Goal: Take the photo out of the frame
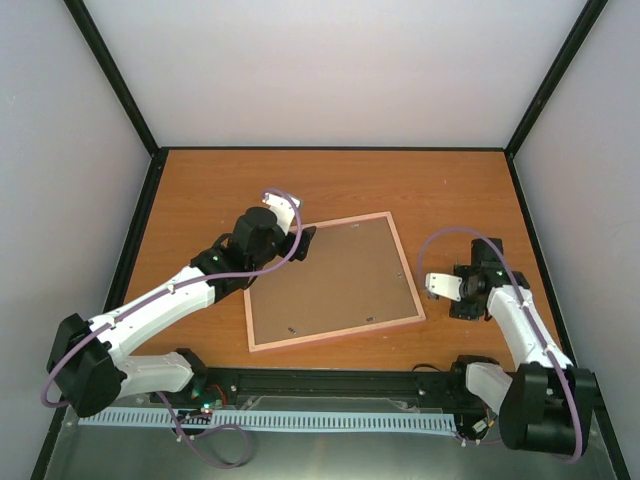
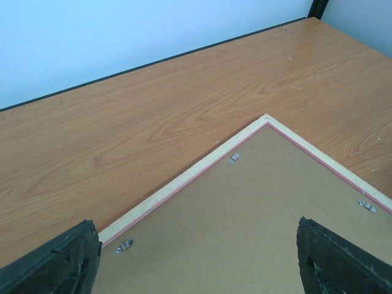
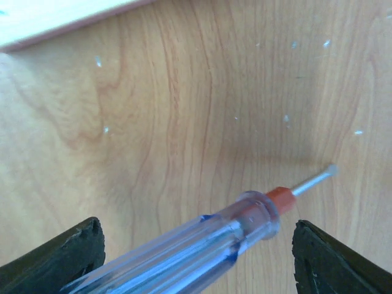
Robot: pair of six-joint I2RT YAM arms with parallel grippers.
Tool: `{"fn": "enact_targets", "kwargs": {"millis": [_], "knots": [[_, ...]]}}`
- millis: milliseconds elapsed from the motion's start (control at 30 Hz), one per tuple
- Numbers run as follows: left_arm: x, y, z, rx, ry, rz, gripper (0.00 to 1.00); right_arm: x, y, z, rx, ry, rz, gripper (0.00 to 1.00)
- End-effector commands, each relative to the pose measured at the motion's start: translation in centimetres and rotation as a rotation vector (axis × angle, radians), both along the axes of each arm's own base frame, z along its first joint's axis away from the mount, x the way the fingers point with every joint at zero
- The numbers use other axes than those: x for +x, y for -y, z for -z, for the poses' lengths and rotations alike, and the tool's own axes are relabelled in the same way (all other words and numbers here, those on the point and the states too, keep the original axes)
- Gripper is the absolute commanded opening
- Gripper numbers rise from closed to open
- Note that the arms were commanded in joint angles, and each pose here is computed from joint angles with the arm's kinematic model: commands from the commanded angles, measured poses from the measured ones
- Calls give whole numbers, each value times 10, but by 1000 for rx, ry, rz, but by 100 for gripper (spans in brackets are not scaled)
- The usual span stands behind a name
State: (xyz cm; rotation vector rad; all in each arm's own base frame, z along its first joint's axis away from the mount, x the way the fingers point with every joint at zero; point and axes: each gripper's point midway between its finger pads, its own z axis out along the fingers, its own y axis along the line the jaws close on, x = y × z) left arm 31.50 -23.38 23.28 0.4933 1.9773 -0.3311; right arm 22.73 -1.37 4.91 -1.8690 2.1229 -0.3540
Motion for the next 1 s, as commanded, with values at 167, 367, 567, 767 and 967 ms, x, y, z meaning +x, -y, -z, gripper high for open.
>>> {"fn": "enact_targets", "kwargs": {"millis": [167, 367, 567, 767, 967], "knots": [[-9, 22, -3, -29, 10, 147, 87, -5, -50, -93, 381, 7, 152, 80], [-22, 48, 23, -20, -82, 288, 81, 31, -93, -151, 795, -26, 312, 73], [-34, 69, 50, 45, -146, 350, 75, 62, -71, -136, 741, 51, 455, 63], [-45, 83, 63, 67, -172, 446, 66, 53, -54, -102, 574, 33, 411, 58], [-88, 107, 96, 145, -255, 660, 55, 66, -28, -58, 381, -18, 387, 50]]}}
